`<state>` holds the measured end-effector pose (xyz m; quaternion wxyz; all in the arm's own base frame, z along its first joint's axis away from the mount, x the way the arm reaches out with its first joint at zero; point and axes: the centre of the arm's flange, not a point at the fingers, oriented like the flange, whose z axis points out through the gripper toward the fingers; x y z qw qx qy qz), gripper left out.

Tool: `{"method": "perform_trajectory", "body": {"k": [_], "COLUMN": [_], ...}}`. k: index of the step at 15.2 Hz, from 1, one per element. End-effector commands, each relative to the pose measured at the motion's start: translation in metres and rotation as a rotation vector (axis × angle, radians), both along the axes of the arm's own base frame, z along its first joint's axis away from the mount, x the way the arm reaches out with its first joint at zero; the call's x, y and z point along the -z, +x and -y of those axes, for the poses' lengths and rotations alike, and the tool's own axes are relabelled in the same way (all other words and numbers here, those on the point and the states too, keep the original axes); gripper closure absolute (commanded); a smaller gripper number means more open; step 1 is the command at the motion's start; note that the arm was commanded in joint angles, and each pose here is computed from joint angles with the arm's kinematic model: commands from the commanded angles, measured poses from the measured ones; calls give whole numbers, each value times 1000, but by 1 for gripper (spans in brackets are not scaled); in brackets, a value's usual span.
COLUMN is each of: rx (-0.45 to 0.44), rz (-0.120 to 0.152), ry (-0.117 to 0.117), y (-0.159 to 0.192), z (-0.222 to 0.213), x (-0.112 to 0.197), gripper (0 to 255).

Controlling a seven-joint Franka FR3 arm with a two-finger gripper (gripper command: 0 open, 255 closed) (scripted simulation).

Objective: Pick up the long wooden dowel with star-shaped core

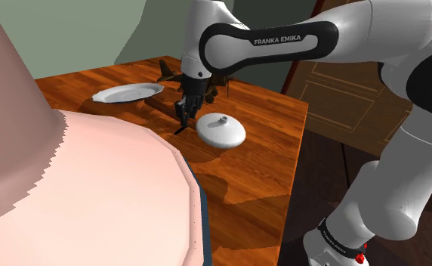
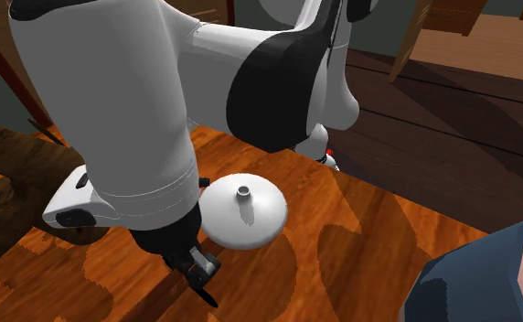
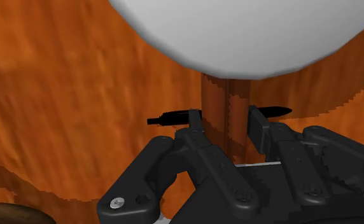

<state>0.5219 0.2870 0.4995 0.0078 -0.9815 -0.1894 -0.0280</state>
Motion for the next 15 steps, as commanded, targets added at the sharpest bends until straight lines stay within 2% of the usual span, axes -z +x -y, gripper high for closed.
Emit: {"method": "perform_trajectory", "body": {"k": [1, 13, 15], "rx": [0, 0, 0], "rz": [1, 1, 1], "ry": [0, 0, 0], "y": [0, 0, 0], "z": [0, 0, 0], "x": [-9, -73, -74], "gripper": [255, 255, 255]}}
